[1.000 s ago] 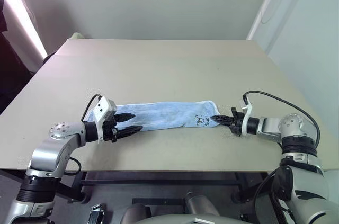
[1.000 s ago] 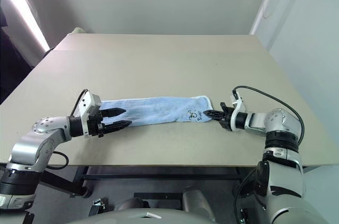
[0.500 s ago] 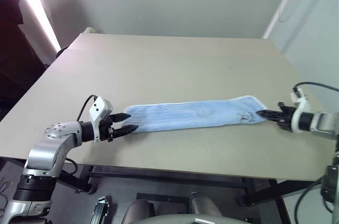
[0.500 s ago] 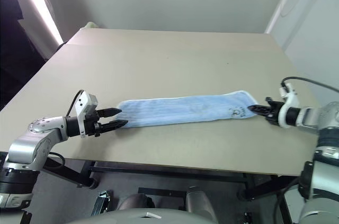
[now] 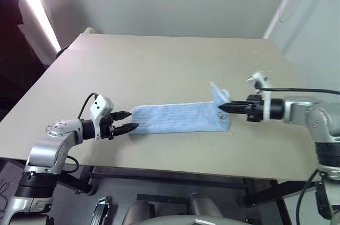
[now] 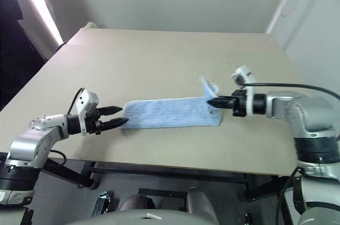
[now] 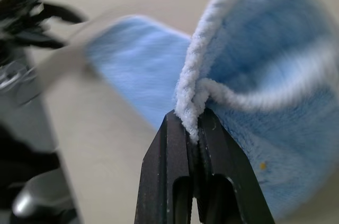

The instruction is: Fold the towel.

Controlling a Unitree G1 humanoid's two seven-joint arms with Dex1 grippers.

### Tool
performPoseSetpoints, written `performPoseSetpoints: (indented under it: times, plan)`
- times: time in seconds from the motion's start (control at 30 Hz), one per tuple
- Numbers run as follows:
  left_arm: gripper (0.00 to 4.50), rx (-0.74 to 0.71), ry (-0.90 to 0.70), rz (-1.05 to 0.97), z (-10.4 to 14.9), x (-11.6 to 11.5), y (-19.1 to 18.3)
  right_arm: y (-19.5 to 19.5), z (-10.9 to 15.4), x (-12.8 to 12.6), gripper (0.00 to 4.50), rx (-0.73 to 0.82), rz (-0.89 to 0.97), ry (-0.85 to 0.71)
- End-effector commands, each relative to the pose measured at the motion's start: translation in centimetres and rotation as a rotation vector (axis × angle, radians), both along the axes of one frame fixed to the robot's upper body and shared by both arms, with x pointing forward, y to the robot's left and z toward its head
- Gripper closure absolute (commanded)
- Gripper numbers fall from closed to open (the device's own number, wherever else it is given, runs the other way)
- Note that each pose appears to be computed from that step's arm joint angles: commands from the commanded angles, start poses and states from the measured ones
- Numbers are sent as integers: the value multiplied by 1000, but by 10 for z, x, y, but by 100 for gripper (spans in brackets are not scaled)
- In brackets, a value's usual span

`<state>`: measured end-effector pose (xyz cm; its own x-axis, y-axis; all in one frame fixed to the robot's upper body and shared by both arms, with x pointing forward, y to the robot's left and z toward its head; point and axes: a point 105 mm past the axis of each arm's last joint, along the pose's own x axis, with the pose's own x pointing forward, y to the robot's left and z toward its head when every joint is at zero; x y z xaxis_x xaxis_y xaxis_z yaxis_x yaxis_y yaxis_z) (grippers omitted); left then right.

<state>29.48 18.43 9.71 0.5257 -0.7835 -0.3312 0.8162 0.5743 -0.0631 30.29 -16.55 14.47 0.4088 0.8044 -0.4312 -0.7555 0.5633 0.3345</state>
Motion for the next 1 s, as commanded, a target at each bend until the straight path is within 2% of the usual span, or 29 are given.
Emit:
performPoseSetpoints:
  times: [0.03,0.33,0.43,0.63,0.73,0.8,0.87,0.93,1.0]
  plan:
    - [140,7,-49,-4,11,4,0,20,-13,2,447,-20,33,9]
    - [140,7,-50,2,10,3,-1,38,-44,25,447,-67,-3,26]
    - [140,5,-47,4,9,0,-1,44,-48,26,375,-69,16,39]
    - [140,16,-53,18,11,2,5,62,-43,20,161,-37,100,52]
    - [140,3,-54,38,14,3,8,59,-8,16,54,114,146,-25]
    - [140,-9,-46,56,15,2,12,53,11,20,54,174,134,-116]
    - [140,-20,-40,72,15,1,15,48,18,33,54,203,68,-169]
    - [140,-32,-37,92,16,1,18,45,18,52,54,198,-20,-264]
    - [140,-34,-35,101,16,0,19,46,4,58,54,137,-23,-291]
